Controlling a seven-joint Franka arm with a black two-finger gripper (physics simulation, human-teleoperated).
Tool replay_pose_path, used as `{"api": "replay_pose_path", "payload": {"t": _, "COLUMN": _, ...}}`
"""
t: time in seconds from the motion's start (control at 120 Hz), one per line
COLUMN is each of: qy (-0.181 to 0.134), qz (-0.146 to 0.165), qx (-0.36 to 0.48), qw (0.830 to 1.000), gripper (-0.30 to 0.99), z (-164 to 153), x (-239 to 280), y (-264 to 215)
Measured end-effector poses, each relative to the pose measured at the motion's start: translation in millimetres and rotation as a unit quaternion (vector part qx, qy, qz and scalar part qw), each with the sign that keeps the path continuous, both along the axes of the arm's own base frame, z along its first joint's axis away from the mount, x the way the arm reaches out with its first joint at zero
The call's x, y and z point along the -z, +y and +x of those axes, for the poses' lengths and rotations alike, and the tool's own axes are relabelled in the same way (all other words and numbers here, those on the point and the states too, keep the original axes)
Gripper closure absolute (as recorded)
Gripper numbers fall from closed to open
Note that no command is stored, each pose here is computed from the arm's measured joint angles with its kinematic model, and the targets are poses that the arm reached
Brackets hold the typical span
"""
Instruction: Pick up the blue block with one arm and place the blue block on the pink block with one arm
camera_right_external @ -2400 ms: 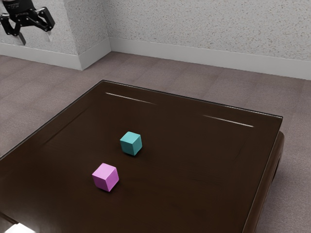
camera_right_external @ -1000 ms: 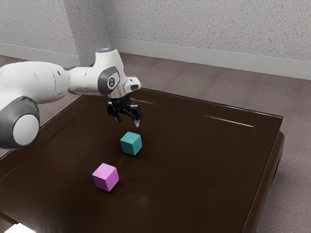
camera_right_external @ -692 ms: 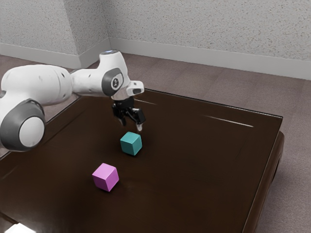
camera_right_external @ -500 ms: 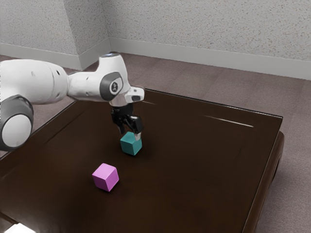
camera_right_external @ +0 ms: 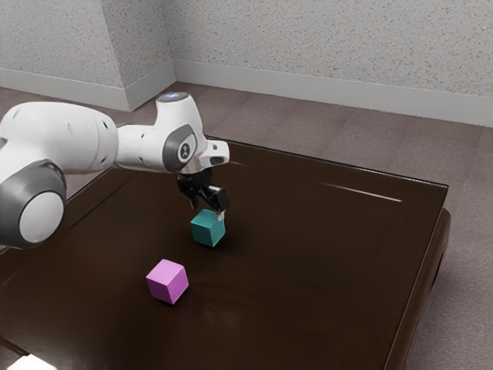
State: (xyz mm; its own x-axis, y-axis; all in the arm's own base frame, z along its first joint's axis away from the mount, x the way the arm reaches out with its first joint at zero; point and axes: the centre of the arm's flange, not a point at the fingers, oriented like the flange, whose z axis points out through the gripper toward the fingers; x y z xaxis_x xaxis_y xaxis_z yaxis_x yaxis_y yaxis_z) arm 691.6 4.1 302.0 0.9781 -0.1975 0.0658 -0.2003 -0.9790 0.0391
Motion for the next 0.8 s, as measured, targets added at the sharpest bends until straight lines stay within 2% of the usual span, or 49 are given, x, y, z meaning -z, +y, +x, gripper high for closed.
{"api": "replay_pose_path", "payload": {"t": 0.217, "qy": 0.001, "qz": -0.001, "qx": -0.036, "qw": 0.999, "gripper": 0.02, "z": -2, "x": 6, "y": -4}}
{"api": "replay_pose_path", "payload": {"t": 0.5, "qy": 0.016, "qz": 0.001, "qx": -0.047, "qw": 0.999, "gripper": 0.02, "z": -10, "x": 26, "y": -2}}
{"api": "replay_pose_path", "payload": {"t": 0.8, "qy": 0.015, "qz": -0.002, "qx": -0.056, "qw": 0.998, "gripper": 0.02, "z": -9, "x": 29, "y": -3}}
